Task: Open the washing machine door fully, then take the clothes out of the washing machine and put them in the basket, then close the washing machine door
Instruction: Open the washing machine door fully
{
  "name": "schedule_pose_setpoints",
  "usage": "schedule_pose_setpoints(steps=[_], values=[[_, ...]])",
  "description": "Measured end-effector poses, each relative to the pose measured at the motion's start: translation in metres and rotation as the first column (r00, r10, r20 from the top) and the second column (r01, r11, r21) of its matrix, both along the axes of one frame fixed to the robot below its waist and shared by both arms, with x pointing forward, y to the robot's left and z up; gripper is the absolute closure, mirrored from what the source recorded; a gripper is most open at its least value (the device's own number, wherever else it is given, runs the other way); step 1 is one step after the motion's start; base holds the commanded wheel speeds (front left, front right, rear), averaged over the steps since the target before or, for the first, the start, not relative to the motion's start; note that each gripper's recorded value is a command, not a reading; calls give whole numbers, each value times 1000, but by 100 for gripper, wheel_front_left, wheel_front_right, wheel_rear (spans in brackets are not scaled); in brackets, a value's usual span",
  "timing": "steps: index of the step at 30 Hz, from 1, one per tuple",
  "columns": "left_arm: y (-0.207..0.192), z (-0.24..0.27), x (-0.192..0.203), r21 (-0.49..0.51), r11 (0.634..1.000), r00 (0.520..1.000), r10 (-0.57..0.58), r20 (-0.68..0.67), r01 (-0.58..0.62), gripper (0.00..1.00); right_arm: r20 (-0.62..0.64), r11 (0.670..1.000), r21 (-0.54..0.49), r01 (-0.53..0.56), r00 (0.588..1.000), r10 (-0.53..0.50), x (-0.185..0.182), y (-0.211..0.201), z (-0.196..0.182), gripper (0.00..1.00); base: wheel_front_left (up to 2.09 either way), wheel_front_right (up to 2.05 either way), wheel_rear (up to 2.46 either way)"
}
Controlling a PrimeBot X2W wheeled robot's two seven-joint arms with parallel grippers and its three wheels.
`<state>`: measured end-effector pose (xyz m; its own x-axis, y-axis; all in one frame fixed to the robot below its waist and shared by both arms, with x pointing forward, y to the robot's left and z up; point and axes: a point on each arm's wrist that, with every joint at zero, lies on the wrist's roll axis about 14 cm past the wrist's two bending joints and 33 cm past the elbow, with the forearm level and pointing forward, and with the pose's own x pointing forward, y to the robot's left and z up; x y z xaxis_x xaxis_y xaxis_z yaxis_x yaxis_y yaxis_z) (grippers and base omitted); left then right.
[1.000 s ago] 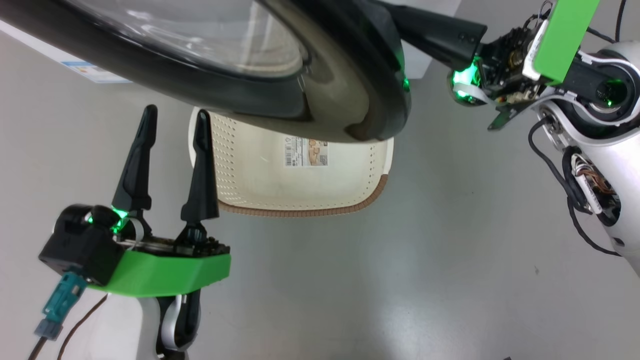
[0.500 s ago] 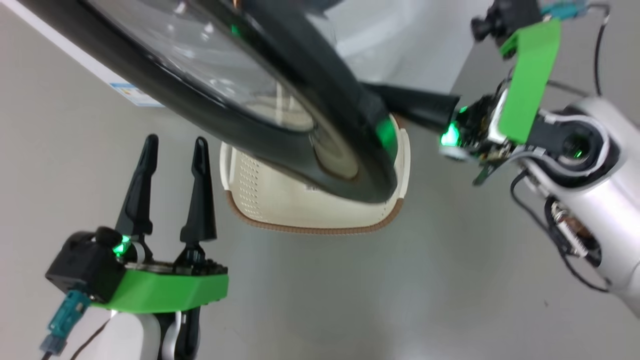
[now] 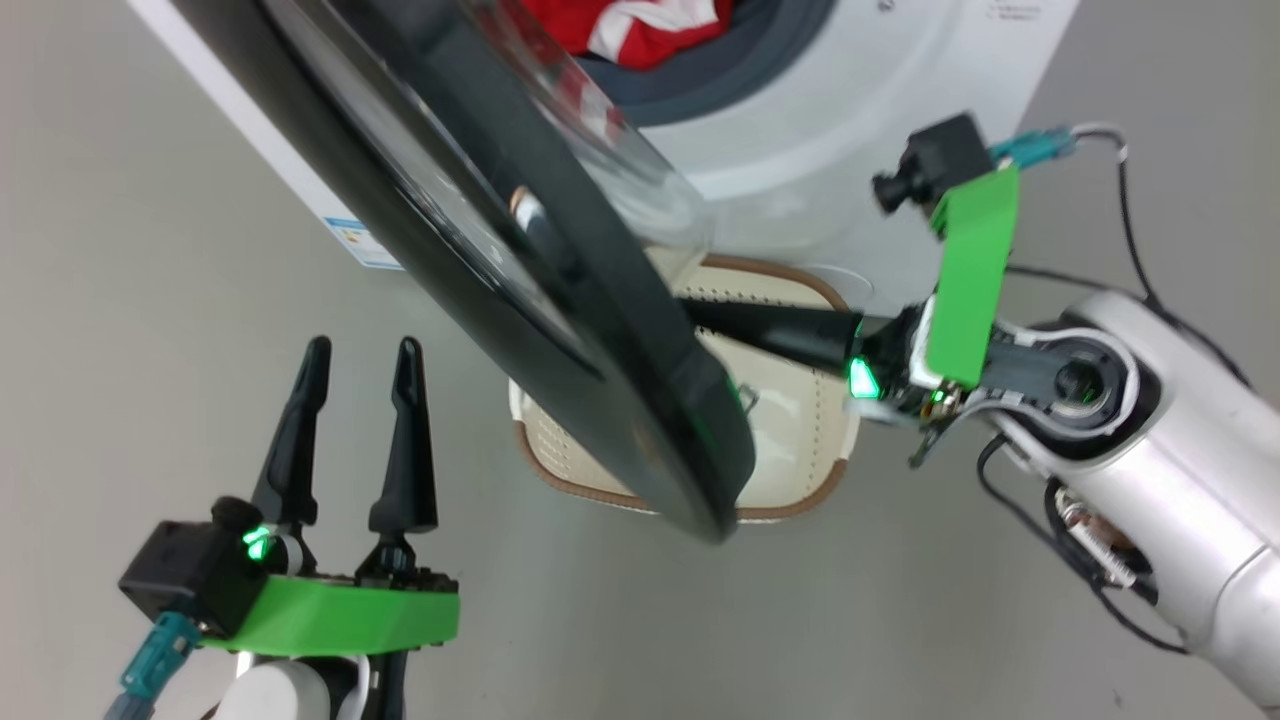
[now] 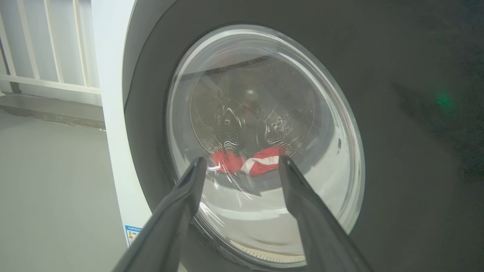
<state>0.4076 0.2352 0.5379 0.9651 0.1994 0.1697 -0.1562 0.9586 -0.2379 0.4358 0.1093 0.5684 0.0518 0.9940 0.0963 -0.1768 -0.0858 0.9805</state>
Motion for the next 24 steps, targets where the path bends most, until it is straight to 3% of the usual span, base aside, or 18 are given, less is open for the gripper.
schedule_pose_setpoints(steps=[24], values=[[49,16,-85,-14,982,982,186,24,-186,0,41,963,-43,-266,963,267,-91,71,15,100,0,0,0]])
